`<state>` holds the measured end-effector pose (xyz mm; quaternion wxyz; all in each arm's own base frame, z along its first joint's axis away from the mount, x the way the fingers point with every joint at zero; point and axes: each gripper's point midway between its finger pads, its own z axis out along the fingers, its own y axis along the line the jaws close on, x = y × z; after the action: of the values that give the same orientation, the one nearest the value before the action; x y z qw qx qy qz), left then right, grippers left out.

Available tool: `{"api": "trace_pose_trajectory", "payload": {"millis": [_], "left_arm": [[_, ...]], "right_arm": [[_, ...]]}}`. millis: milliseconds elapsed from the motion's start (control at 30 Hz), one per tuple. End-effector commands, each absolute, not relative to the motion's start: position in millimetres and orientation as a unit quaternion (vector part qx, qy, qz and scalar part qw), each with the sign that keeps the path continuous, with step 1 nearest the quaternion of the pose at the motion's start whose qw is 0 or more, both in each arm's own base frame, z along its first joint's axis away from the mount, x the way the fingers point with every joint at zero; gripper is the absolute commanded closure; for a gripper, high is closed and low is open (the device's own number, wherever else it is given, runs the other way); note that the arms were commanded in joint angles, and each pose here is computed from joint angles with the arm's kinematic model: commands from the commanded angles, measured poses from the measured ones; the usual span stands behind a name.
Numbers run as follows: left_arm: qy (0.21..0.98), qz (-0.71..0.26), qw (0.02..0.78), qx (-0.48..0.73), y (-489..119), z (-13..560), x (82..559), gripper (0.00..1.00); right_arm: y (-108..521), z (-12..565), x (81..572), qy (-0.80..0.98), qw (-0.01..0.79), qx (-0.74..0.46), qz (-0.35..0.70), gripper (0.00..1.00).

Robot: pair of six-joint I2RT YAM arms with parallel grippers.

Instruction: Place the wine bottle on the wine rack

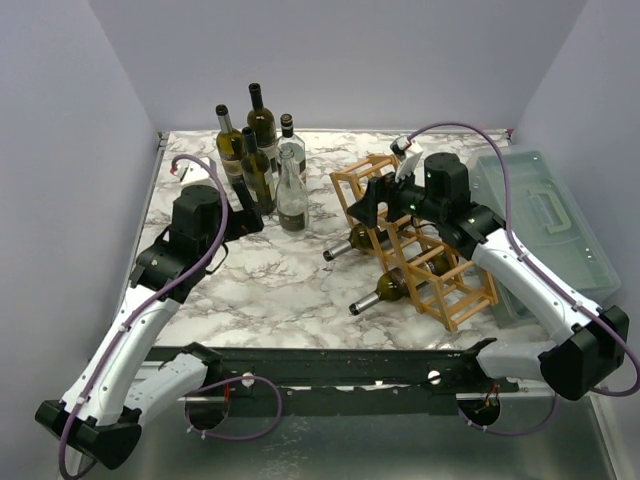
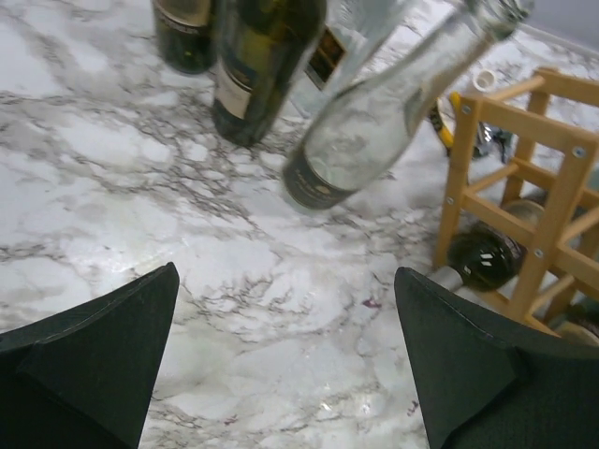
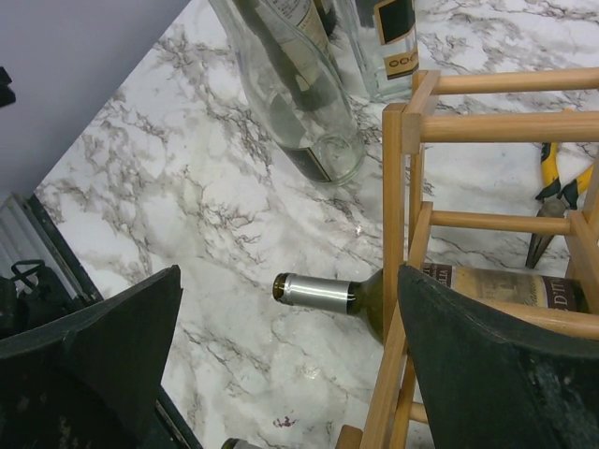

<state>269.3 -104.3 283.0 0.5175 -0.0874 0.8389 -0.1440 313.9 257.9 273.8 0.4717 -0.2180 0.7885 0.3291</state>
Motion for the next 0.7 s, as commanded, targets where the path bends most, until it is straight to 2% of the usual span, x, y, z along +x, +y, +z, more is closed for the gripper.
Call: {"api": "trace_pose_trajectory", "payload": {"millis": [0, 333, 667], "left_arm": [[0.831, -0.078, 0.533, -0.14, -64, 296, 283, 0.01], [0.816, -0.026, 0.544, -0.192, -32, 318, 323, 0.01], [0.837, -0.034, 0.524, -0.153, -42, 318, 377, 0.01]], "right_arm": [[257, 275, 304, 0.782, 0.472, -0.214, 0.347, 0.0], [253, 279, 292, 0.777, 0.472, -0.21, 0.36, 0.0], [249, 282, 283, 0.769, 0.48, -0.215, 0.363, 0.0]]}}
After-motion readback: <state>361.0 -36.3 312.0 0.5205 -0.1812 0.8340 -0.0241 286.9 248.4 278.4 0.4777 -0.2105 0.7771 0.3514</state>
